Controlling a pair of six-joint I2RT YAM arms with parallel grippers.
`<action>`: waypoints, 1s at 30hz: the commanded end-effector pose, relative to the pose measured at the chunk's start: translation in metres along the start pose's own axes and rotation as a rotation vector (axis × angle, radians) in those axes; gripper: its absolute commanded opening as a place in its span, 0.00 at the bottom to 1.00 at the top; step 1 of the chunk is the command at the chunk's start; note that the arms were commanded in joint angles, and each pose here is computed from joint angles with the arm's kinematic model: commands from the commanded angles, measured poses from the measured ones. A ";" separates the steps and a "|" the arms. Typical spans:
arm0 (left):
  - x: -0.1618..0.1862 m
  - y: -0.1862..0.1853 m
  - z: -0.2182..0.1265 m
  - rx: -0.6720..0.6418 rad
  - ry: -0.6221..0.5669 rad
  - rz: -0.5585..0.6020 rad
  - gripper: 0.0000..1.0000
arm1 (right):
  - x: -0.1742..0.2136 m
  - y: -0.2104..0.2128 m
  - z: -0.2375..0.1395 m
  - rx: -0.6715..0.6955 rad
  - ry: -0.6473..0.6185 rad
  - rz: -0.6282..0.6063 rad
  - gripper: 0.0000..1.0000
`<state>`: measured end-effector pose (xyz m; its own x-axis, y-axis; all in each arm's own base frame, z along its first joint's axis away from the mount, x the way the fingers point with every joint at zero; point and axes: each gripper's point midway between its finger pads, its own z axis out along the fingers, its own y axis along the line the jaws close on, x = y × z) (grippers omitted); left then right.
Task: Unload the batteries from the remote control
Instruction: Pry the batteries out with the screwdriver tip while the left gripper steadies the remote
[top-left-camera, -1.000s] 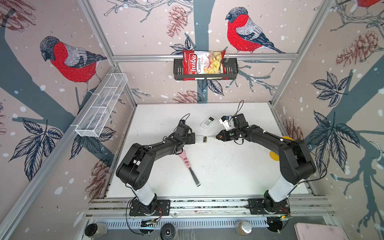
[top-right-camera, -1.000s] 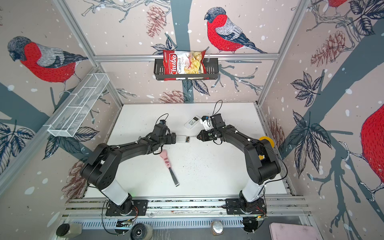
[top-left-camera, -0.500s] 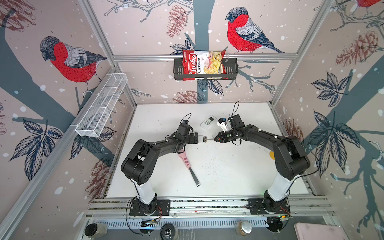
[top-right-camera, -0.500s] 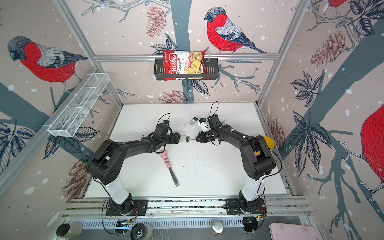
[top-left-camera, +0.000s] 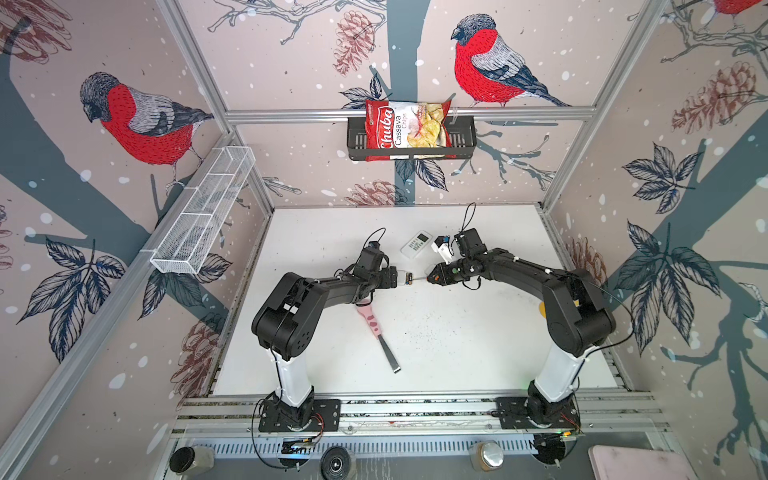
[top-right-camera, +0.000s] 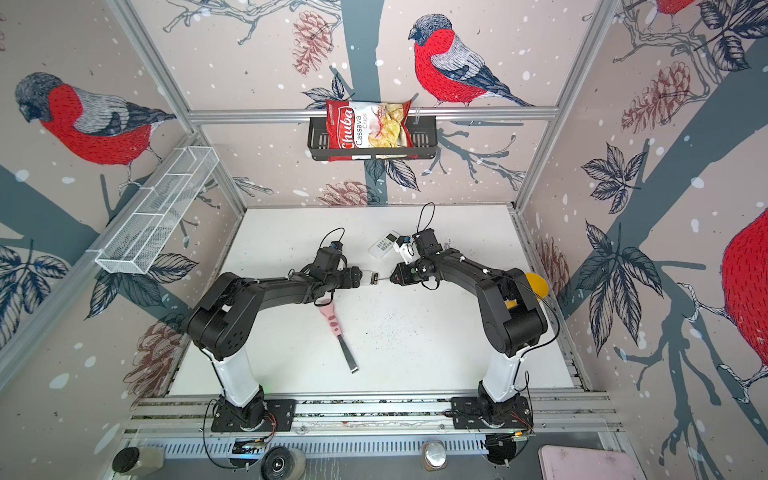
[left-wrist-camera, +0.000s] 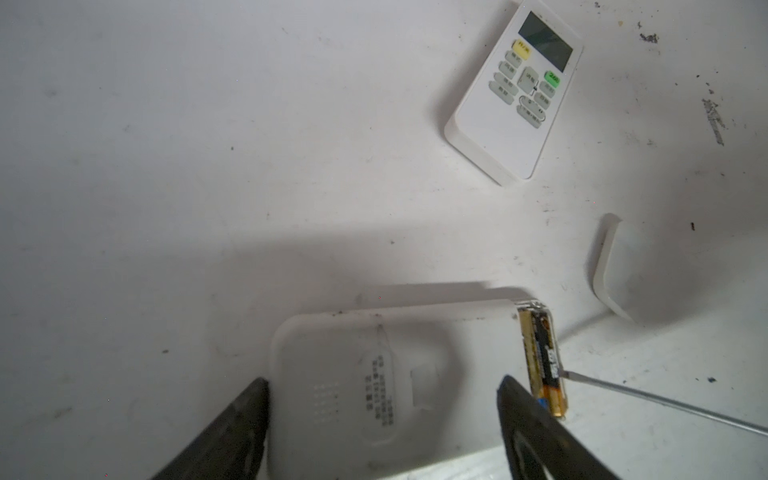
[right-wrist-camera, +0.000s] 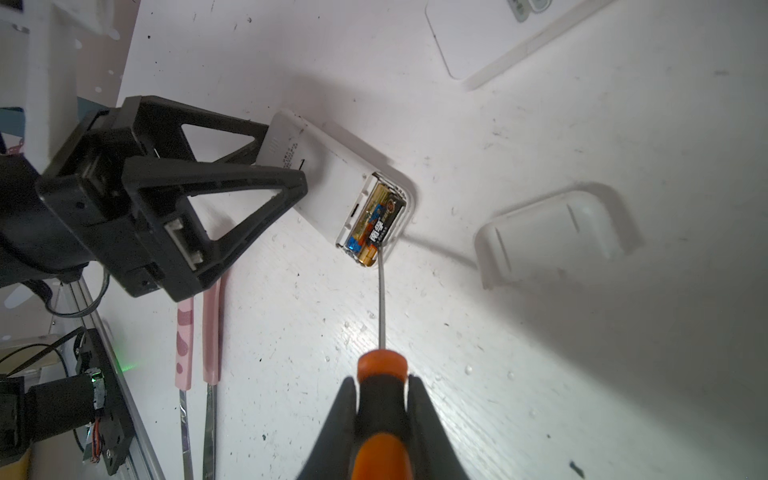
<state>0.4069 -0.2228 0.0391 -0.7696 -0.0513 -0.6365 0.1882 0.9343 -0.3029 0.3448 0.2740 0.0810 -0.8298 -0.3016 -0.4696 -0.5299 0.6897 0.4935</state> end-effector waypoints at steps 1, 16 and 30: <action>-0.009 -0.008 0.002 0.039 -0.027 -0.002 0.78 | -0.001 -0.001 0.000 0.016 0.008 -0.016 0.00; 0.000 -0.014 0.015 0.087 0.008 -0.003 0.64 | -0.002 0.003 0.011 0.099 0.070 -0.072 0.00; 0.003 -0.013 0.014 0.092 0.008 -0.007 0.62 | -0.014 0.011 0.014 0.118 0.062 -0.103 0.00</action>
<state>0.4188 -0.2263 0.0307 -0.7541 -0.0616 -0.6539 0.1932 0.9307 -0.3104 0.3490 0.2950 0.0817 -0.7932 -0.4100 -0.4503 -0.5839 0.7222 0.3709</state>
